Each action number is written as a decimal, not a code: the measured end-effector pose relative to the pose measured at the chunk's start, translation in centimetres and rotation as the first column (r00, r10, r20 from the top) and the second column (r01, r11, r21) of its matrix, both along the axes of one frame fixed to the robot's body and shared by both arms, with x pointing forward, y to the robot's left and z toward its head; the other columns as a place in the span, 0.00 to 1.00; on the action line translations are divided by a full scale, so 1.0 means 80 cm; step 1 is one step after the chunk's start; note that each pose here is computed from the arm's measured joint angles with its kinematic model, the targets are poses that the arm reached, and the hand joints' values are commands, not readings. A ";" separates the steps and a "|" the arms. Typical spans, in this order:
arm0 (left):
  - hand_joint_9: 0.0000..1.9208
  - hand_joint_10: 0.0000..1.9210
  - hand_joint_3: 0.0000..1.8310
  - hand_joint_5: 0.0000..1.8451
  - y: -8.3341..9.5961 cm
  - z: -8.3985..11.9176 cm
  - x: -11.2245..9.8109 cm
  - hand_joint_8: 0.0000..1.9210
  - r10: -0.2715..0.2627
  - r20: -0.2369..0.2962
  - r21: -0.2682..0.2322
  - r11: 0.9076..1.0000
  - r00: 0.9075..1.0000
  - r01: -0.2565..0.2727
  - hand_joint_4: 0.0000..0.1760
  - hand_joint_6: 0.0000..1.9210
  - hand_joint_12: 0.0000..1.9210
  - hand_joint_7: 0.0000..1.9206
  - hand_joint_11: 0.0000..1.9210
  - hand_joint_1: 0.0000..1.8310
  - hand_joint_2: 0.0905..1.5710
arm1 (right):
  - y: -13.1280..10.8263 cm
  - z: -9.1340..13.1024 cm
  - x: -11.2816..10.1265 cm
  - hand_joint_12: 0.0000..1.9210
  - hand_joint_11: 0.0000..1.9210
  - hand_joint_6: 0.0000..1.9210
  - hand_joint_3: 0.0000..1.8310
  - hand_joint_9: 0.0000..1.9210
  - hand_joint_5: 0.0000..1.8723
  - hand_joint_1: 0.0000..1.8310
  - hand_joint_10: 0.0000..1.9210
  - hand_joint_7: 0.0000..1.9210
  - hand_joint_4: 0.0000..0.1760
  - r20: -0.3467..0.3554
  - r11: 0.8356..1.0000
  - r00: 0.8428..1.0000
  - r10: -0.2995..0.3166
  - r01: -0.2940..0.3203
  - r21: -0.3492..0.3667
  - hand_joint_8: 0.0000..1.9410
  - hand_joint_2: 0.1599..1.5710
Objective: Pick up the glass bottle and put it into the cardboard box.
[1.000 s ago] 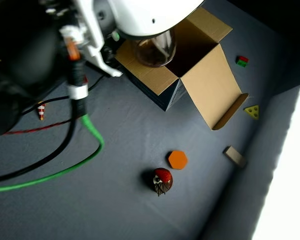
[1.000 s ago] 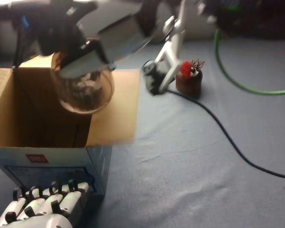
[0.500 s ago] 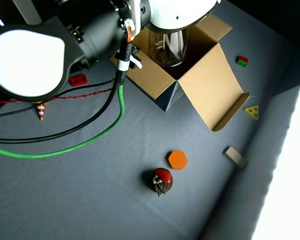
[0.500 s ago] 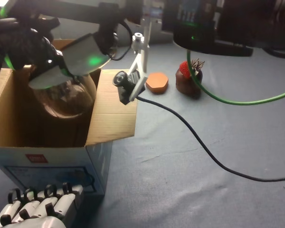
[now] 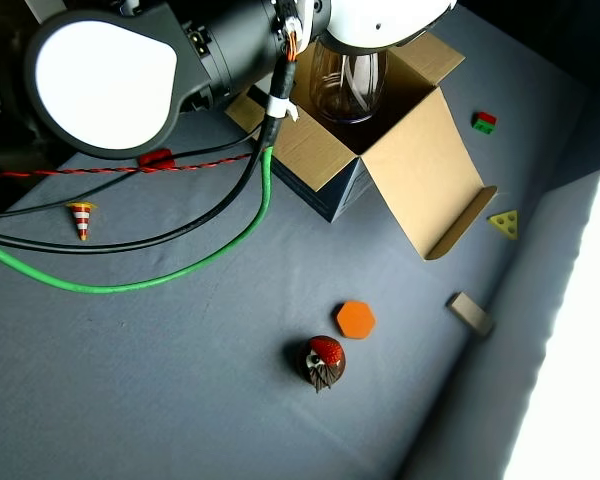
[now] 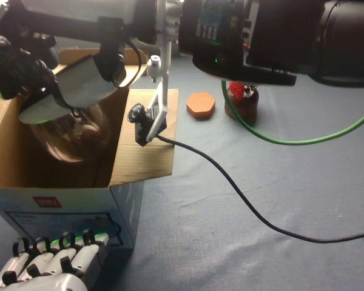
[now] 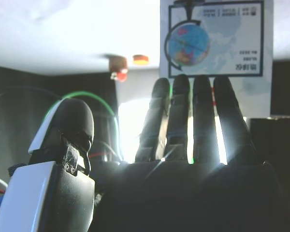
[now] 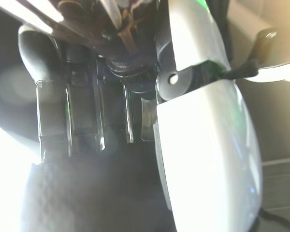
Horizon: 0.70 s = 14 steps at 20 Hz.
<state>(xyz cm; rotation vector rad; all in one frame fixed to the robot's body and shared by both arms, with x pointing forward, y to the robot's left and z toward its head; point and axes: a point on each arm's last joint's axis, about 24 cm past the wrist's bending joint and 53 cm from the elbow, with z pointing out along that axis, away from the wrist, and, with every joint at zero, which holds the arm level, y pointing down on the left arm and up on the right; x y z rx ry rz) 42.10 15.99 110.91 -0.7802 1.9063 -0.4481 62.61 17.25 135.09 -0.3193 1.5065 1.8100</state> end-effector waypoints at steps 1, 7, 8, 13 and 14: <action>0.07 0.00 0.00 0.09 0.000 0.001 0.001 0.00 0.000 0.005 0.000 1.000 1.000 0.000 0.00 0.00 0.17 0.09 0.00 0.06 0.80 | 0.000 -0.003 0.003 0.84 0.35 0.53 0.00 0.48 0.48 0.68 0.60 0.57 0.00 0.006 1.000 1.000 -0.012 0.012 -0.005 0.51 0.67; 0.06 0.00 0.00 0.08 0.002 -0.002 0.002 0.00 -0.001 0.012 -0.001 1.000 1.000 0.001 0.00 0.00 0.16 0.08 0.00 0.00 0.82 | 0.004 -0.008 0.005 0.89 0.34 0.53 0.00 0.44 0.48 0.67 0.70 0.52 0.00 -0.005 1.000 1.000 -0.028 0.028 0.000 0.60 0.69; 0.06 0.00 0.00 0.08 0.003 -0.003 0.002 0.00 0.004 0.011 -0.005 1.000 1.000 -0.004 0.00 0.00 0.16 0.08 0.00 0.00 0.82 | 0.005 -0.012 0.006 0.89 0.34 0.54 0.00 0.44 0.48 0.67 0.71 0.52 0.00 -0.002 0.999 0.999 -0.032 0.032 -0.009 0.60 0.69; 0.05 0.00 0.00 0.07 0.001 -0.002 0.002 0.00 -0.003 0.016 -0.012 1.000 1.000 0.003 0.00 0.00 0.12 0.06 0.00 0.00 0.81 | 0.006 -0.024 0.011 0.91 0.32 0.59 0.01 0.43 0.43 0.67 0.73 0.51 0.00 0.004 0.998 0.999 -0.055 0.055 -0.031 0.63 0.71; 0.05 0.00 0.00 0.06 0.001 -0.002 0.002 0.00 -0.002 0.015 -0.011 1.000 1.000 0.002 0.00 0.00 0.10 0.06 0.00 0.00 0.81 | 0.008 -0.023 0.010 0.91 0.32 0.61 0.01 0.42 0.42 0.67 0.74 0.50 0.00 0.004 0.998 0.999 -0.054 0.054 -0.031 0.63 0.71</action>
